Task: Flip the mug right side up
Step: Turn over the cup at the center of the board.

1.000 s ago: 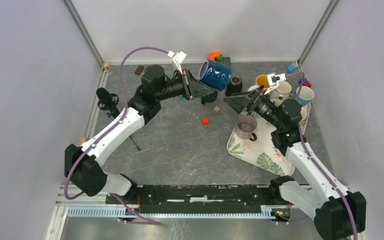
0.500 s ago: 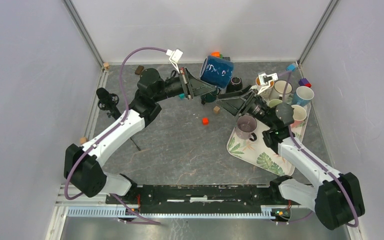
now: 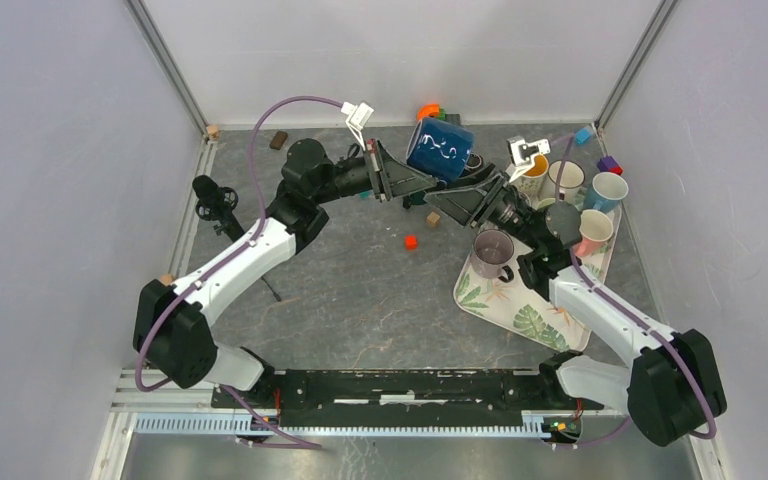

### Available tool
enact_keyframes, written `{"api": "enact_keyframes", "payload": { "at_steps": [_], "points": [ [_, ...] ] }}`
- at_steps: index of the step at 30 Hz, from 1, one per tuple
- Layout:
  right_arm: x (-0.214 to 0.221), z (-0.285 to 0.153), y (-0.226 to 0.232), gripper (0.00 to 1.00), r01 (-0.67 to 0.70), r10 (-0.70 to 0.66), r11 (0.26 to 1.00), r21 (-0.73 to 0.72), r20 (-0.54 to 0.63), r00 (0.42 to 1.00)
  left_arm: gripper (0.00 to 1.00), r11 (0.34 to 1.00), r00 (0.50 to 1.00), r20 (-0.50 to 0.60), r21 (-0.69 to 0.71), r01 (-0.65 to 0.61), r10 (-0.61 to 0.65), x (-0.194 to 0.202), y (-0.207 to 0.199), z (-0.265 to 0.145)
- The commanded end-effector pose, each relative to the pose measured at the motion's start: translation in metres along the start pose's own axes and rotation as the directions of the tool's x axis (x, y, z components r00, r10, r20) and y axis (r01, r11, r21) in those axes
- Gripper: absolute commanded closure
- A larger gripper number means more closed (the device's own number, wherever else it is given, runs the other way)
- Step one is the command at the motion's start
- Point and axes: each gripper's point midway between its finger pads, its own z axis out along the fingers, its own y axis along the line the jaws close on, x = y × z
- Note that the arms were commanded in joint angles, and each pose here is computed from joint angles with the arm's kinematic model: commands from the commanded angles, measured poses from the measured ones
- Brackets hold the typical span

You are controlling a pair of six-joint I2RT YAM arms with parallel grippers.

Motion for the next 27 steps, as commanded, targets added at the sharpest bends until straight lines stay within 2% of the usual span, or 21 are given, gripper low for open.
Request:
{"api": "enact_keyframes", "payload": {
  "at_steps": [1, 12, 16, 22, 25, 27],
  "points": [
    [-0.018, 0.01, 0.023, 0.28, 0.052, -0.049, 0.996, -0.068, 0.05, 0.998, 0.98, 0.993, 0.996, 0.041, 0.088, -0.078, 0.074, -0.012, -0.024, 0.003],
    [-0.015, 0.012, 0.014, 0.6, 0.062, -0.06, 0.997, -0.038, 0.035, 0.998, 0.98, 0.993, 0.996, 0.022, 0.085, -0.083, 0.081, -0.008, -0.018, 0.006],
    [-0.014, 0.013, 0.011, 0.79, 0.075, -0.074, 0.997, -0.023, 0.025, 0.997, 0.98, 0.992, 0.996, 0.014, 0.092, -0.087, 0.087, -0.007, -0.018, 0.006],
    [-0.012, 0.011, 0.007, 1.0, 0.097, -0.097, 0.995, -0.001, 0.014, 0.995, 0.98, 0.99, 0.996, -0.004, 0.108, -0.094, 0.095, -0.005, -0.021, 0.006],
    [-0.012, 0.011, 0.006, 1.0, 0.105, -0.105, 0.994, 0.009, 0.011, 0.994, 0.95, 0.99, 0.996, -0.005, 0.104, -0.092, 0.093, -0.005, -0.02, 0.006],
    [-0.011, 0.01, 0.005, 1.0, 0.111, -0.111, 0.994, 0.014, 0.009, 0.994, 0.86, 0.99, 0.996, -0.004, 0.104, -0.093, 0.094, -0.006, -0.021, 0.006]
  ]
}}
